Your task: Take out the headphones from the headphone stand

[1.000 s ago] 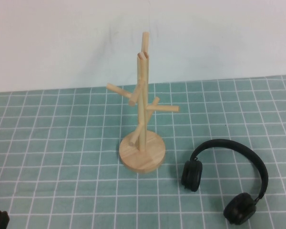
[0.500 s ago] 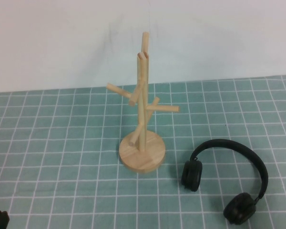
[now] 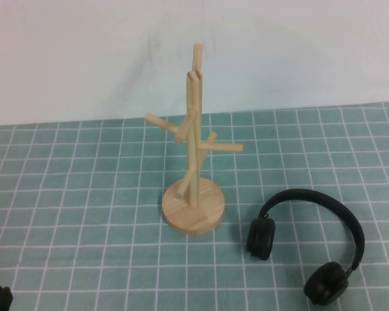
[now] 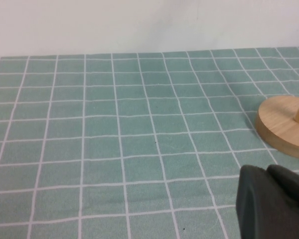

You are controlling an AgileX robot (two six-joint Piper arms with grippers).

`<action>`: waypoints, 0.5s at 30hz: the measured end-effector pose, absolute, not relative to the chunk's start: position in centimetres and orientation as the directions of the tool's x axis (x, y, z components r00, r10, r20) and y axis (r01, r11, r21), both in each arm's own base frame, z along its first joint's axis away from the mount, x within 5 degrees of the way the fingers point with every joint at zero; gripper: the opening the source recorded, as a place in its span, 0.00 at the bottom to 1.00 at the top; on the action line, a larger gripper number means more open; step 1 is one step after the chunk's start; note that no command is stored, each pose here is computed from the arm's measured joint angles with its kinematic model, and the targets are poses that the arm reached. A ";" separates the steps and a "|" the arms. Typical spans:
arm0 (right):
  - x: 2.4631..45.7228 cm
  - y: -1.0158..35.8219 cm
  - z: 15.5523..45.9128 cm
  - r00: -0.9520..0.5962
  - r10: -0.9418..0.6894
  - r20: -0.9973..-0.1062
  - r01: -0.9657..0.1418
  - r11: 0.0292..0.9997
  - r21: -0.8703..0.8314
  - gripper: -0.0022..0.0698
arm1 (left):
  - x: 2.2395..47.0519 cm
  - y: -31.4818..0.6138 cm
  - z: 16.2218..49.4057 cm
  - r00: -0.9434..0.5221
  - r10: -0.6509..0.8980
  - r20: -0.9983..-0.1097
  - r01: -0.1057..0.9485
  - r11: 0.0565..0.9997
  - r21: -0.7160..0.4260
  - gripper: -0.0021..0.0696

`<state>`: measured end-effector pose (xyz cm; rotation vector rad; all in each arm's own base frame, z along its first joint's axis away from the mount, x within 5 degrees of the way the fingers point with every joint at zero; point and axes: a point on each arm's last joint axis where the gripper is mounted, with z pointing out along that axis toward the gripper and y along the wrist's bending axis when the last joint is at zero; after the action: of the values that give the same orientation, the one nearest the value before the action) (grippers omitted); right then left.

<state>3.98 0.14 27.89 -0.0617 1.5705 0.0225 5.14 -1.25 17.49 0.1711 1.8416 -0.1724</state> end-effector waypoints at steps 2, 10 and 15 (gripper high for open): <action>3.9 0.0 26.7 0.007 -0.057 -0.998 -0.030 0.998 -0.057 0.02 | 5.1 -1.2 17.5 -0.272 0.028 -0.962 0.206 0.978 -0.030 0.02; 5.3 -0.2 17.9 -0.250 -0.040 -0.968 -0.003 0.999 -0.040 0.02 | 5.1 -1.2 17.5 -0.272 0.028 -0.962 0.206 0.978 -0.030 0.02; 5.2 -0.3 17.1 -0.300 -0.032 -0.953 0.009 0.999 -0.036 0.02 | 5.1 -1.2 17.5 -0.272 0.028 -0.962 0.206 0.978 -0.030 0.02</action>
<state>5.22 -0.32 17.12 -0.0162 1.8754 -0.0403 5.14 -1.25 17.49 0.1711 1.8416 -0.1724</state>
